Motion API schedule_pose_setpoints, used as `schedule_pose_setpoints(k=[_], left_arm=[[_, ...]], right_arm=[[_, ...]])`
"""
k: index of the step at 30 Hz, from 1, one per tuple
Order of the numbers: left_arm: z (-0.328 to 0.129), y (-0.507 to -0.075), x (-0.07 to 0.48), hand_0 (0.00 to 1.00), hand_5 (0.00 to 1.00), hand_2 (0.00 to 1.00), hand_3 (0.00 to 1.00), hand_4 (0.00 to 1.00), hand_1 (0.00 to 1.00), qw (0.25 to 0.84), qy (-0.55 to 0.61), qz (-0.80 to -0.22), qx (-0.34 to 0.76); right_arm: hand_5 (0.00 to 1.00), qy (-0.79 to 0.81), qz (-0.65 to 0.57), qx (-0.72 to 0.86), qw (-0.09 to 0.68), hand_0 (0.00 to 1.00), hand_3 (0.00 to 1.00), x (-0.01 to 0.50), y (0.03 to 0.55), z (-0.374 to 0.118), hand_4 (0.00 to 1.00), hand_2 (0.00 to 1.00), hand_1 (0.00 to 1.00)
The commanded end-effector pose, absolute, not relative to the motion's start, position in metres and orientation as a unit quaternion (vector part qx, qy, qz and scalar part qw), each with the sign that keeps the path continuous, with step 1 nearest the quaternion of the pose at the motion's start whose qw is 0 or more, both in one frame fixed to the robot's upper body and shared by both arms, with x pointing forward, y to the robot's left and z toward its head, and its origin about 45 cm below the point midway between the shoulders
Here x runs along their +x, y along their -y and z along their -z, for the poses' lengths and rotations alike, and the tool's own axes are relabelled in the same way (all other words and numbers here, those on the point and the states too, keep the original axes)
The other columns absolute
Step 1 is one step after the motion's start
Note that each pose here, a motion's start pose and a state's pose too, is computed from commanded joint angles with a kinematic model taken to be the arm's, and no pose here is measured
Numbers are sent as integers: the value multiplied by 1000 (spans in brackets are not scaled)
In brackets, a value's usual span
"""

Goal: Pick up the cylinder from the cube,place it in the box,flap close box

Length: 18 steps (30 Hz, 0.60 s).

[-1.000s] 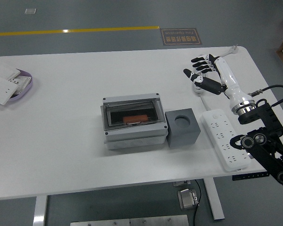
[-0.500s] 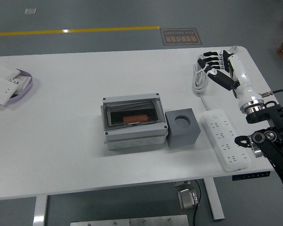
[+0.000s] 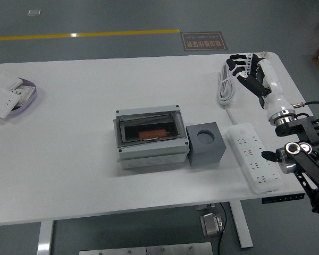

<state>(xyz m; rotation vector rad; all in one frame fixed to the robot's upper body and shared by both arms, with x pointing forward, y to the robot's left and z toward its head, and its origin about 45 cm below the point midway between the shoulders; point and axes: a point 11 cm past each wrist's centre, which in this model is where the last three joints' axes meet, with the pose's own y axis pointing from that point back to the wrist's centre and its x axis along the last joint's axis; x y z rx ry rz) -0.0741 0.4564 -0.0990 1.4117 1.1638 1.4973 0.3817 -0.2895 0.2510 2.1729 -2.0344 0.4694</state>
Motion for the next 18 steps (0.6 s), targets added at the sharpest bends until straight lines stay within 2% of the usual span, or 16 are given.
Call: schedule_pose_setpoints(k=[13,14,18], left_arm=[[104,-443,-75,629,253,625,668,722,647,382,-465,-585,544],[104,-443,-76,629,253,625,668,722,647,382,-466,-585,544],[104,-443,-77,629,253,625,668,722,647,380,-467,-585,544]], right_arm=[[572,671,-76,737,-1,583,611,383,284,-248,844,559,587],[620,671,-72,738,-3,585,600,383,284,-247,856,551,584],[620,670,-60,740,-5,585,600,383,283,-243,856,551,584]])
